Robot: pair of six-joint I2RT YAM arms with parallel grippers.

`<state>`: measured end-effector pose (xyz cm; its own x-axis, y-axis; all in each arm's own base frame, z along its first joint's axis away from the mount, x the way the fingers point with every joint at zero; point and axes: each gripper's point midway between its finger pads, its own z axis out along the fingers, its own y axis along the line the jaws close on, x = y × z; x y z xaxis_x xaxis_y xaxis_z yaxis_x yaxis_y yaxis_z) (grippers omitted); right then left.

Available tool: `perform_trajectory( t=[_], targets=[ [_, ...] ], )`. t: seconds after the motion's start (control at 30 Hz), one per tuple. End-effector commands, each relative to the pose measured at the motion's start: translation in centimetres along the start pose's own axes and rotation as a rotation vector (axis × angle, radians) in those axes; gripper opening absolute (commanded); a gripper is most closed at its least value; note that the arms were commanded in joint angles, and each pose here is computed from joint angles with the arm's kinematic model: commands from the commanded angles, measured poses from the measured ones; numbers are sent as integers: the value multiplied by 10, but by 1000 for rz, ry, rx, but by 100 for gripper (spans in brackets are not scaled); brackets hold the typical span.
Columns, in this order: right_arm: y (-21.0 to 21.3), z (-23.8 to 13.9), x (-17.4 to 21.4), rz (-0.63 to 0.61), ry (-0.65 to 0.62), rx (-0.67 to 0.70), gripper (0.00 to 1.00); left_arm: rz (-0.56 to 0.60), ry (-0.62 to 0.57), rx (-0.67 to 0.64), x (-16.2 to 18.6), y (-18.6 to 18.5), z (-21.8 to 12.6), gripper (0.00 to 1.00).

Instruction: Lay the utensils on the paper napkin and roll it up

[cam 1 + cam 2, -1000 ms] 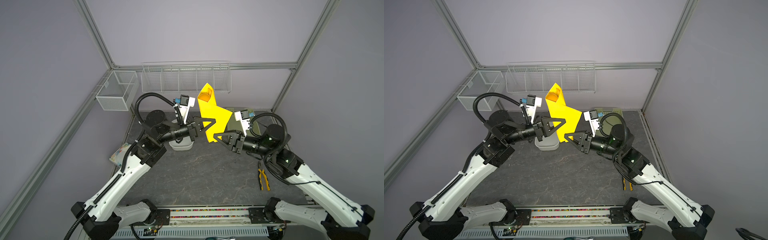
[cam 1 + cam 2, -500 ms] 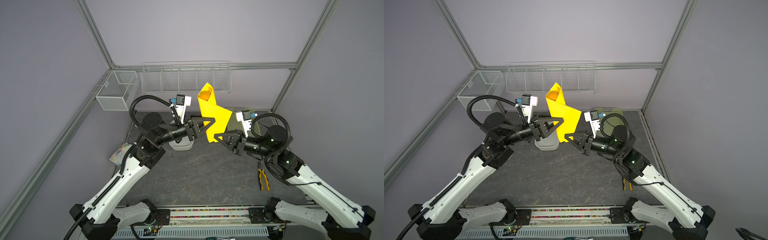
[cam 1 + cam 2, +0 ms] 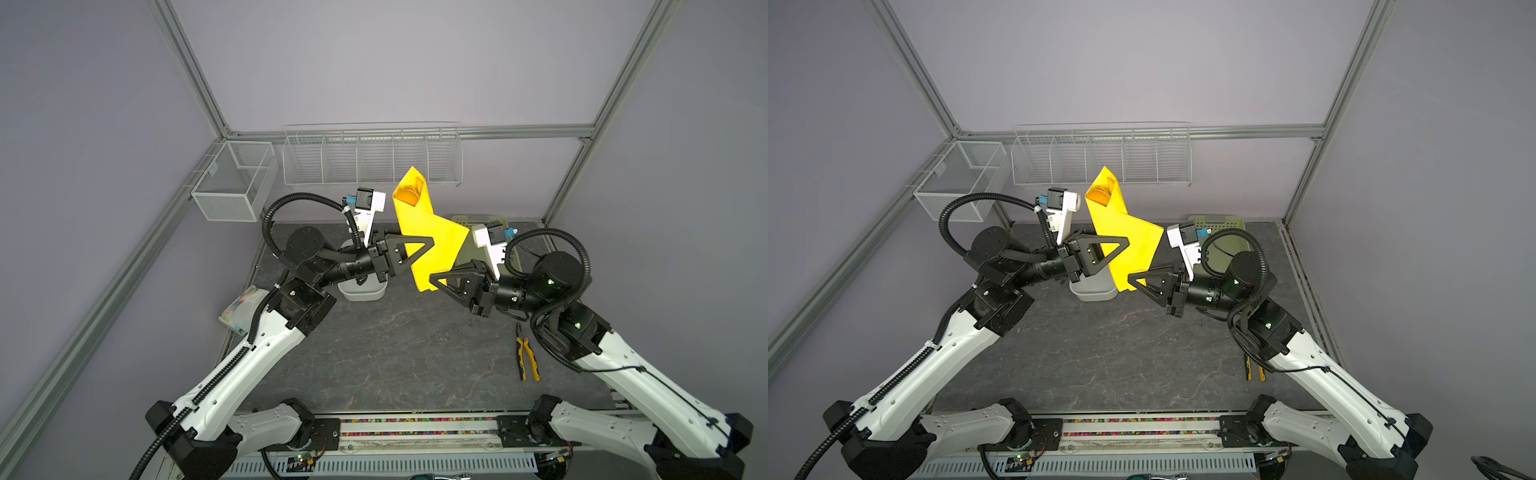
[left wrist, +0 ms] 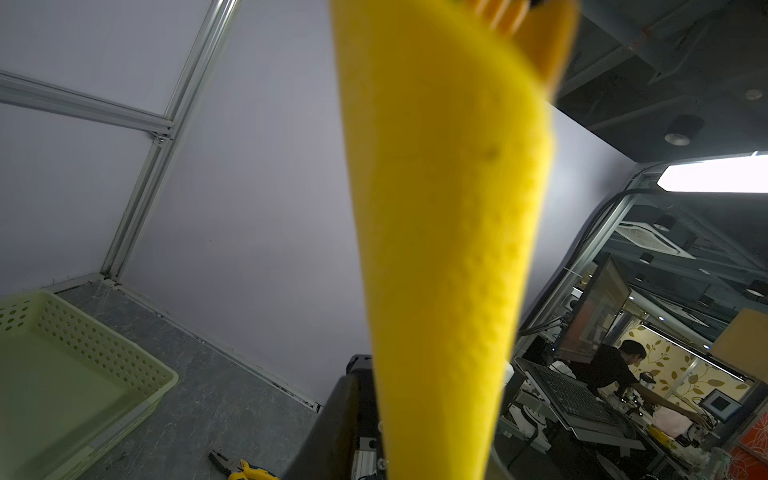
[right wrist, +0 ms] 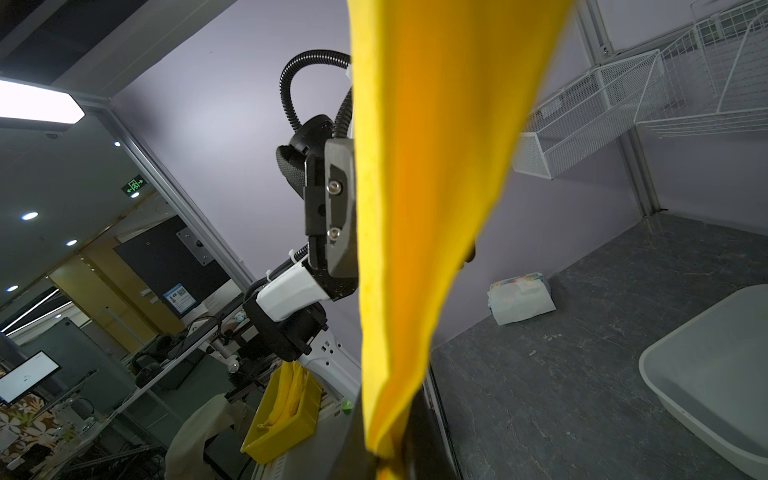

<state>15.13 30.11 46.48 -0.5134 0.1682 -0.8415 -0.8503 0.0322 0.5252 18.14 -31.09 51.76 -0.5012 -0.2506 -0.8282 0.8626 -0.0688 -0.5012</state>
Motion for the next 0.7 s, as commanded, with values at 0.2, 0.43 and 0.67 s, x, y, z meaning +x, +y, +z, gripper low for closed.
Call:
perform_trajectory(
  t=[0.2,0.43,0.67],
  targets=[
    [14,-3,-1,-68,12,-32,6,25,-12,-12,-5,-1,-1,13],
    [0,-9,-1,-56,-6,65,26,59,-17,-103,-6,9,-7,7],
    [-18,-35,-12,-68,-71,281,41,89,11,-199,-2,23,-11,6]
  ],
)
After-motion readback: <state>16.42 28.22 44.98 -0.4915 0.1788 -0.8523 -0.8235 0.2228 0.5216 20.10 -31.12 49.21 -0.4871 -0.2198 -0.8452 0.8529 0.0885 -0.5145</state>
